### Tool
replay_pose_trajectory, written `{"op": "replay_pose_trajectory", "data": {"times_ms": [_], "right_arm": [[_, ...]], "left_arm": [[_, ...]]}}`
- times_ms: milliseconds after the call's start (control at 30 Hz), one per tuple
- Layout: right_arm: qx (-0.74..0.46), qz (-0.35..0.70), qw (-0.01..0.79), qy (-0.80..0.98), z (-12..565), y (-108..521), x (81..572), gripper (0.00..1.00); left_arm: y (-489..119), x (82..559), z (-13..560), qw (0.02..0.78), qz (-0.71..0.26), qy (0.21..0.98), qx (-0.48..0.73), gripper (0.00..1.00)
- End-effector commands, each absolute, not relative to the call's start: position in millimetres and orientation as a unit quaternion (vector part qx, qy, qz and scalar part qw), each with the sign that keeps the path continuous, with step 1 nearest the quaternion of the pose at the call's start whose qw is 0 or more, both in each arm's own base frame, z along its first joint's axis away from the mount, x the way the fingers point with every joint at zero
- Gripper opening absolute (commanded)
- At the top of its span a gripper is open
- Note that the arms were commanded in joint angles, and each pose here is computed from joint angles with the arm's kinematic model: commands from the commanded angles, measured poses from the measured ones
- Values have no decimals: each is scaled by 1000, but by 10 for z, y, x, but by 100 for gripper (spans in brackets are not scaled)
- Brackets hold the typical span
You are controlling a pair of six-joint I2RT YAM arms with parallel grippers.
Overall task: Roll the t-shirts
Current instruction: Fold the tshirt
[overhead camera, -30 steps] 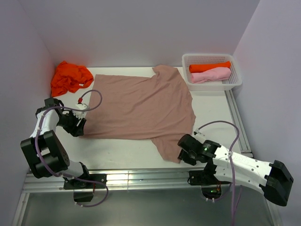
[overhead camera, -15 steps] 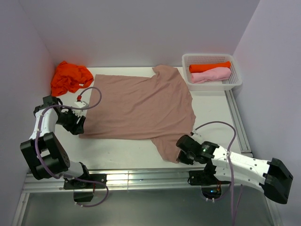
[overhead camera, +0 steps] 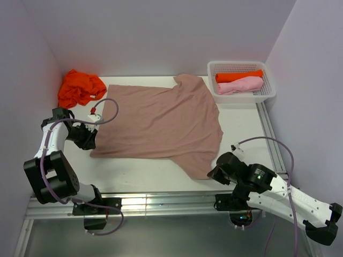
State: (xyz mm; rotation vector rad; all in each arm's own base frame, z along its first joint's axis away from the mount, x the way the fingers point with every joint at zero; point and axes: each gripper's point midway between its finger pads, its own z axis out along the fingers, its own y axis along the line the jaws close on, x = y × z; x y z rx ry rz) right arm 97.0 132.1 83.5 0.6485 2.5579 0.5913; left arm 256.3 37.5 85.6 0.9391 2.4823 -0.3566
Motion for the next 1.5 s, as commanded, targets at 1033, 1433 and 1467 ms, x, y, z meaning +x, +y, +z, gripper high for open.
{"op": "replay_pose_trajectory", "data": {"times_ms": [1033, 1433, 1467], "right_arm": [[192, 112, 310, 924, 1304, 1439, 3391, 1], [224, 74, 306, 922, 1090, 1327, 3514, 52], [222, 72, 305, 923, 1066, 1338, 3431, 52]], "left_arm": [[31, 3198, 999, 266, -156, 891, 334, 25], [47, 3222, 801, 247, -154, 896, 336, 29], [36, 3214, 794, 247, -156, 895, 337, 29]]}}
